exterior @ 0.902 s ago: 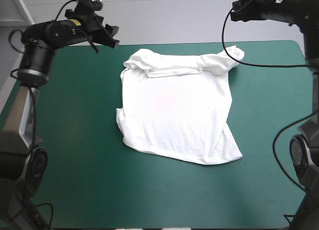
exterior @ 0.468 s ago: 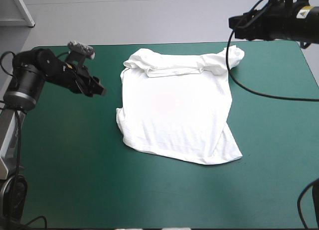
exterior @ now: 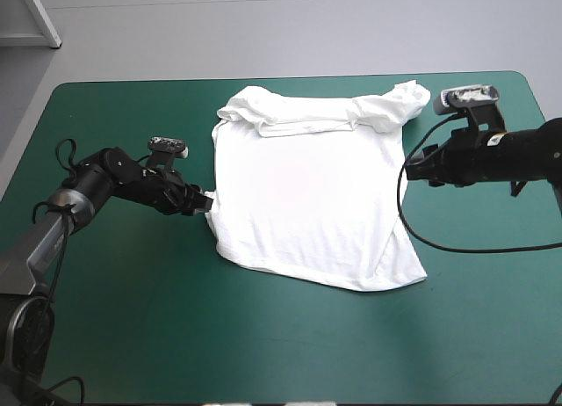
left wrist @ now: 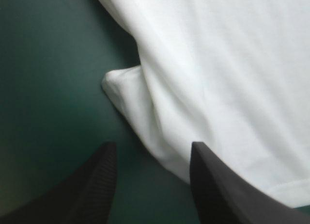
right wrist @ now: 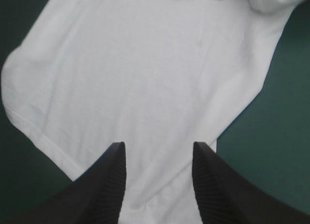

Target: Fold the cloth

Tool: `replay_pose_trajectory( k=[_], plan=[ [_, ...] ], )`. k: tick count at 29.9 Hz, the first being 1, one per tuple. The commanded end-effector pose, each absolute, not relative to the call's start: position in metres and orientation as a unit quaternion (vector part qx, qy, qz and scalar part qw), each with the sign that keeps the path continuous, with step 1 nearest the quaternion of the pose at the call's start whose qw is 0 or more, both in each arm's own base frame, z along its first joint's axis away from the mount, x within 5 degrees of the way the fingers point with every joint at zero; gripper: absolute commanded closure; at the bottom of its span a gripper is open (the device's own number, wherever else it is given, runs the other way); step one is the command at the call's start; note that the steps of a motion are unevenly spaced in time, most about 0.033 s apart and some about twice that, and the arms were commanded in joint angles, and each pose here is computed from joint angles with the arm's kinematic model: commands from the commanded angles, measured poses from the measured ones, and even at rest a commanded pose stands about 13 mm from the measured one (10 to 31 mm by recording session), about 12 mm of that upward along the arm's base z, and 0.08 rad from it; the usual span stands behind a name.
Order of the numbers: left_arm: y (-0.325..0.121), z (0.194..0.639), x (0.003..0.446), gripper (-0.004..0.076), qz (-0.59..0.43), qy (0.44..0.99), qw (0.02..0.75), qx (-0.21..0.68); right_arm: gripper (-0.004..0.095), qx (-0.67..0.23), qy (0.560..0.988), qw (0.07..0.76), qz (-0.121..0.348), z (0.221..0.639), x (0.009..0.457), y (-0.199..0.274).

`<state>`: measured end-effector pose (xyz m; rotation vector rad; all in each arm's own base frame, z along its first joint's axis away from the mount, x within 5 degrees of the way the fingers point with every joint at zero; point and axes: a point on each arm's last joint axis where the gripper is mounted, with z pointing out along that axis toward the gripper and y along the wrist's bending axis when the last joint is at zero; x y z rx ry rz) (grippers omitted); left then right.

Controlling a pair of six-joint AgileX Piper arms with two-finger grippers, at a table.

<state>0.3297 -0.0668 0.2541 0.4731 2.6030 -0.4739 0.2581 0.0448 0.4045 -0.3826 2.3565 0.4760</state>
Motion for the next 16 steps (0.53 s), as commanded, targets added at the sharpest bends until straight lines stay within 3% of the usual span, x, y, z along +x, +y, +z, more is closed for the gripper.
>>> replay_pose_trajectory(
  k=[1, 8, 10, 13, 16],
  plan=[
    [-0.071, 0.262, 0.337, 0.0376, -0.195, 0.933, 0.259, 0.155, 0.0495, -0.151, 0.900, 0.367, 0.180, 0.395, 0.254, 0.045],
    [-0.076, 0.238, 0.346, 0.0398, -0.213, 0.936, 0.230, 0.162, 0.0495, -0.138, 0.918, 0.340, 0.148, 0.356, 0.257, 0.039],
    [-0.076, 0.234, 0.347, 0.0475, -0.213, 0.937, 0.225, 0.161, 0.0495, -0.136, 0.923, 0.328, 0.150, 0.348, 0.256, 0.038],
    [-0.076, 0.231, 0.348, 0.0667, -0.214, 0.937, 0.223, 0.161, 0.0495, -0.134, 0.927, 0.317, 0.150, 0.340, 0.254, 0.038],
    [-0.077, 0.231, 0.349, 0.0705, -0.215, 0.934, 0.229, 0.169, 0.0495, -0.134, 0.929, 0.313, 0.147, 0.337, 0.254, 0.038]
  ],
)
